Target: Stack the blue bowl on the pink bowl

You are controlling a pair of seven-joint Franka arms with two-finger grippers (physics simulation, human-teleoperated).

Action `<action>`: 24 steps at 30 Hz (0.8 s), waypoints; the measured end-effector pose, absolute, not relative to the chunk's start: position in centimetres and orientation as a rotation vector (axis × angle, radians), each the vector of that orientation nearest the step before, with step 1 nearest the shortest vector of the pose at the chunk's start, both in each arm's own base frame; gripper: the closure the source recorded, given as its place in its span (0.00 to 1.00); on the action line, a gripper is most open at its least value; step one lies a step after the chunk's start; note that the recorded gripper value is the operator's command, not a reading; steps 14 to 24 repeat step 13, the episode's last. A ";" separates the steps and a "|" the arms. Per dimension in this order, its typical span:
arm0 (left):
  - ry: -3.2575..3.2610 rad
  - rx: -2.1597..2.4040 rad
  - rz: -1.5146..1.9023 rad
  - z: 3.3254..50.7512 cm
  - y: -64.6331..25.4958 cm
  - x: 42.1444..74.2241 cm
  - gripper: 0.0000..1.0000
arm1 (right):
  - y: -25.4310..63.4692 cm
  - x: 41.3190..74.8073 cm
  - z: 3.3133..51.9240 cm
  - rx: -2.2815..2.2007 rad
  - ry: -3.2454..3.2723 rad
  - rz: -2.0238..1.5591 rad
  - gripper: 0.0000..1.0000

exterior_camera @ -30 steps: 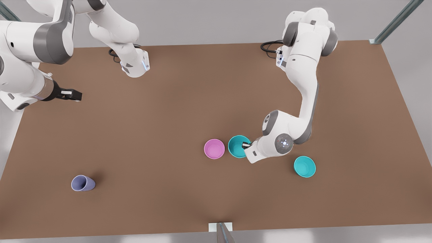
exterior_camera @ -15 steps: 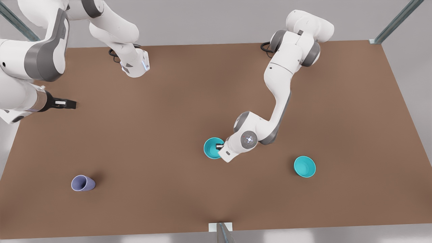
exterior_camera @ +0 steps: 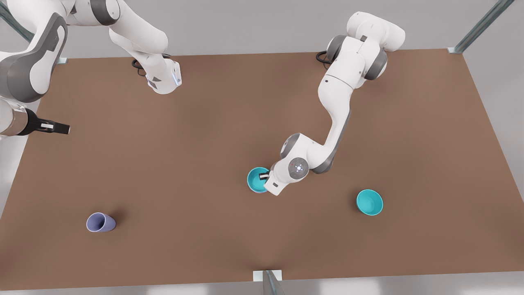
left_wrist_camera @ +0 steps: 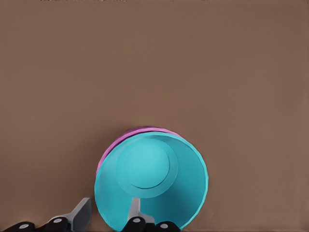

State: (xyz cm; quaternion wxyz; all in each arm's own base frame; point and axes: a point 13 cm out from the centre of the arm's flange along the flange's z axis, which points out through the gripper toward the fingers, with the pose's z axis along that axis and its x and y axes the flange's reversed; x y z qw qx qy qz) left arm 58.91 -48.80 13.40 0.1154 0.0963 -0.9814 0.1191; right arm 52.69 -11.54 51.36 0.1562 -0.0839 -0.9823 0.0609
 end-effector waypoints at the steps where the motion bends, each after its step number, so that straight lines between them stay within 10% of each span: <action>1: -2.894 0.319 0.363 16.9 -46.7 60.8 0.00 | -11.6 52.7 51.4 -0.241 -2.812 0.174 0.00; 4: -3.075 0.559 0.224 38.3 -25.5 67.9 0.00 | -11.7 52.6 51.3 -0.240 -2.810 0.172 0.00; 8: -3.072 0.447 0.091 48.9 -16.1 60.6 0.00 | -11.7 52.6 51.3 -0.236 -2.810 0.170 0.00; 24: -3.058 0.334 -0.038 51.0 -12.4 57.0 0.00 | -11.8 52.6 51.3 -0.235 -2.809 0.169 0.00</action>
